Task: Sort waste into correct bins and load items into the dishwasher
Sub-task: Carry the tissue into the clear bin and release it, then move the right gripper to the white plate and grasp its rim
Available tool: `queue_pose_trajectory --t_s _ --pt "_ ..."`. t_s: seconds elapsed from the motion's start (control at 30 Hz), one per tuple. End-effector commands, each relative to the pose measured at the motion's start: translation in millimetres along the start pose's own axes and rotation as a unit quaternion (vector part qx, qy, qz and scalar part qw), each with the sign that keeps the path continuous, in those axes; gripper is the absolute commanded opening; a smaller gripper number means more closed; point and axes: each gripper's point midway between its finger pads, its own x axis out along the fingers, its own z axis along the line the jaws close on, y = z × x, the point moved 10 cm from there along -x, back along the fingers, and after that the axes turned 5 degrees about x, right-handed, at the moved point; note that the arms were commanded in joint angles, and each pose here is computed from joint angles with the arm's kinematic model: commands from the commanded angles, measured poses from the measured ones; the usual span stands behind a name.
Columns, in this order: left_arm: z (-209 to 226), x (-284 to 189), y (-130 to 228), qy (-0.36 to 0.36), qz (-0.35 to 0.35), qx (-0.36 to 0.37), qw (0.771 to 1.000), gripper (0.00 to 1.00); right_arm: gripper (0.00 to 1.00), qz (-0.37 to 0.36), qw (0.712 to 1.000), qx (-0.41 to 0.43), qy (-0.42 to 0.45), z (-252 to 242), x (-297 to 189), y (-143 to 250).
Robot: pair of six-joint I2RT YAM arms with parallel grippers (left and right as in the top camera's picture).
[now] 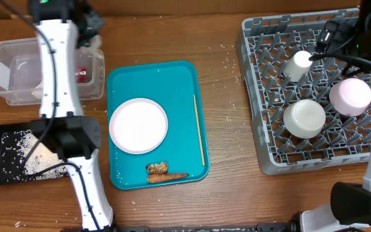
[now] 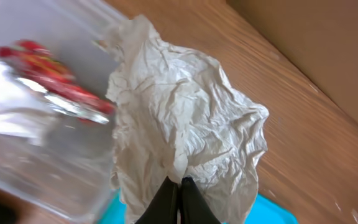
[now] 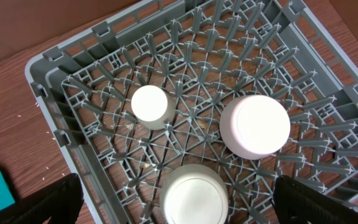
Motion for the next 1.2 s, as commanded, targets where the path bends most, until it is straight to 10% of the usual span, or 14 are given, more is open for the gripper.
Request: queue_pose_trajectory --t_s 0.0,0.17,0.33,0.6,0.97,1.17 --pt "39.0 1.5 -20.7 -0.032 -0.016 -0.033 0.999 0.14 1.00 -0.004 1.000 0.005 0.002 -0.8 -0.6 -1.0" --pt "74.9 8.3 -32.5 -0.054 -0.011 -0.067 0.996 0.22 1.00 -0.004 1.000 0.005 0.002 -0.8 -0.6 -1.0" --pt "96.5 15.4 -28.4 -0.078 0.023 -0.083 0.993 0.94 1.00 -0.004 1.000 0.005 0.002 -0.8 -0.6 -1.0" --pt "99.3 -11.4 -7.8 -0.080 0.085 -0.083 0.990 0.89 1.00 -0.004 1.000 0.005 0.002 -0.8 -0.6 -1.0" --pt "114.8 -154.7 -8.1 -0.071 -0.091 -0.099 0.988 1.00 1.00 -0.004 1.000 0.005 0.002 -0.8 -0.6 -1.0" --pt "137.1 -168.1 -0.3 -0.098 -0.077 -0.118 0.985 1.00 1.00 -0.004 1.000 0.005 0.002 -0.8 -0.6 -1.0"
